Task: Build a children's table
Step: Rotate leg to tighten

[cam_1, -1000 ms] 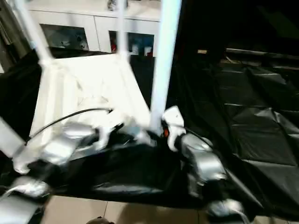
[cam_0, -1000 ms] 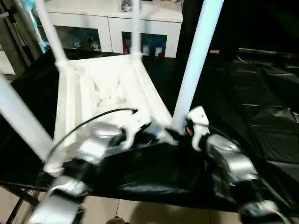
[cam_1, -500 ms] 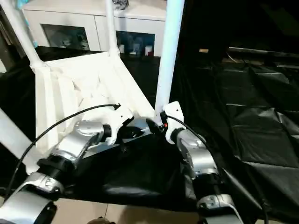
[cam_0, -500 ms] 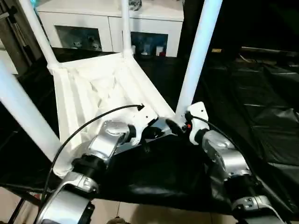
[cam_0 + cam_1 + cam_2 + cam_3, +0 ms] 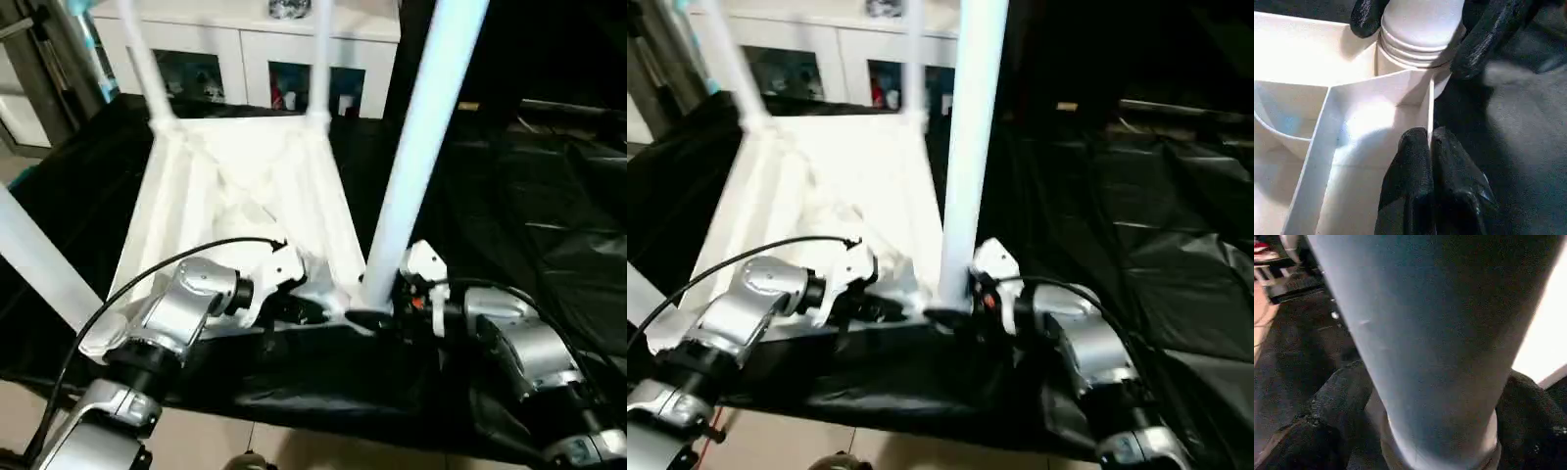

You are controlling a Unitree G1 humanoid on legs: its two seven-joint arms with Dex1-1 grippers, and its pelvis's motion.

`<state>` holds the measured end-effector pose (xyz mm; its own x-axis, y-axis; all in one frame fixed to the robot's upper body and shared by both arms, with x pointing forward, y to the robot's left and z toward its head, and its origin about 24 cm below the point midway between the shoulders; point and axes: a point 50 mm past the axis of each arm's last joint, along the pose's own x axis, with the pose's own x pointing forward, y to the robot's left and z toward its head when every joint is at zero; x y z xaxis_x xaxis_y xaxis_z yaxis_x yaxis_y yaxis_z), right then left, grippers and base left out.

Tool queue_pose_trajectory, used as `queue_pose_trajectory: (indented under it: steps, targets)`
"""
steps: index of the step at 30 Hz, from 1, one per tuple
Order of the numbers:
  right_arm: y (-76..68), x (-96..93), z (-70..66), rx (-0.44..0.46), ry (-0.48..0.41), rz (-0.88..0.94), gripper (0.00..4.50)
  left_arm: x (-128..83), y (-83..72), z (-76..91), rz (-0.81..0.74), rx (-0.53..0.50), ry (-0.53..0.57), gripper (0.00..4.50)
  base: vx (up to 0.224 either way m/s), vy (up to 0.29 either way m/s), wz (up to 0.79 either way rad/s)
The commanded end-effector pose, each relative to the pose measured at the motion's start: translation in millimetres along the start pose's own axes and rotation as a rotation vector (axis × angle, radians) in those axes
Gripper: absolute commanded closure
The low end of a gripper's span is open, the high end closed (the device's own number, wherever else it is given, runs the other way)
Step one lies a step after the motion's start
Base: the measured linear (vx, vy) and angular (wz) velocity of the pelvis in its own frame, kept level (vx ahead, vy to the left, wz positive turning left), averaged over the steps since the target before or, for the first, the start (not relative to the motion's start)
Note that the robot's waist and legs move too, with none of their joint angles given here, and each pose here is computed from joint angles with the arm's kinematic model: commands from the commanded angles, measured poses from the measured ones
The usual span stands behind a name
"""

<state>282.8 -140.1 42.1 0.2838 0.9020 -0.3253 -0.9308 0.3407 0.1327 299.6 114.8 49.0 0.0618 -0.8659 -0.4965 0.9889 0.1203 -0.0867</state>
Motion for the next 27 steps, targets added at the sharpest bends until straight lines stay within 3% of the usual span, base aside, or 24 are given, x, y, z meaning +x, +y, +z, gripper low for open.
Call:
queue_pose_trajectory:
  steps: [1,10,12,14,16,19,24,27]
  targets:
    - [21.3,21.8,3.7,-0.012,-0.002,0.184,1.09,14,-7.1,20.7,-0.067,0.055,-0.083,4.50,0.000,0.000,0.00]
    - [25.9,20.9,2.0,0.013,0.001,0.217,1.61,12,-7.9,18.7,-0.077,0.052,-0.070,4.50,0.000,0.000,0.00]
    - [23.7,23.2,1.5,0.022,-0.013,0.167,1.78,13,-2.5,18.4,-0.017,0.049,-0.060,4.50,0.000,0.000,0.00]
    - [15.8,28.1,1.1,0.039,-0.028,0.051,1.81,15,6.8,20.2,0.083,0.028,-0.066,4.50,0.000,0.000,0.00]
    - [-0.9,36.4,-3.4,0.063,-0.016,-0.179,1.83,18,17.9,25.7,0.200,-0.001,-0.086,4.50,0.000,0.000,0.00]
    - [-9.6,43.6,-8.4,0.120,-0.009,-0.344,1.84,25,24.3,31.2,0.274,-0.017,-0.089,4.50,-0.040,-0.001,-0.04]
    - [-10.9,63.1,-12.7,0.184,0.003,-0.534,1.86,42,33.7,45.7,0.428,-0.077,-0.131,4.50,0.000,0.000,0.00]
    - [-6.4,77.3,-8.3,0.161,-0.015,-0.525,1.86,51,32.7,52.1,0.434,-0.086,-0.158,4.50,0.000,0.000,0.00]
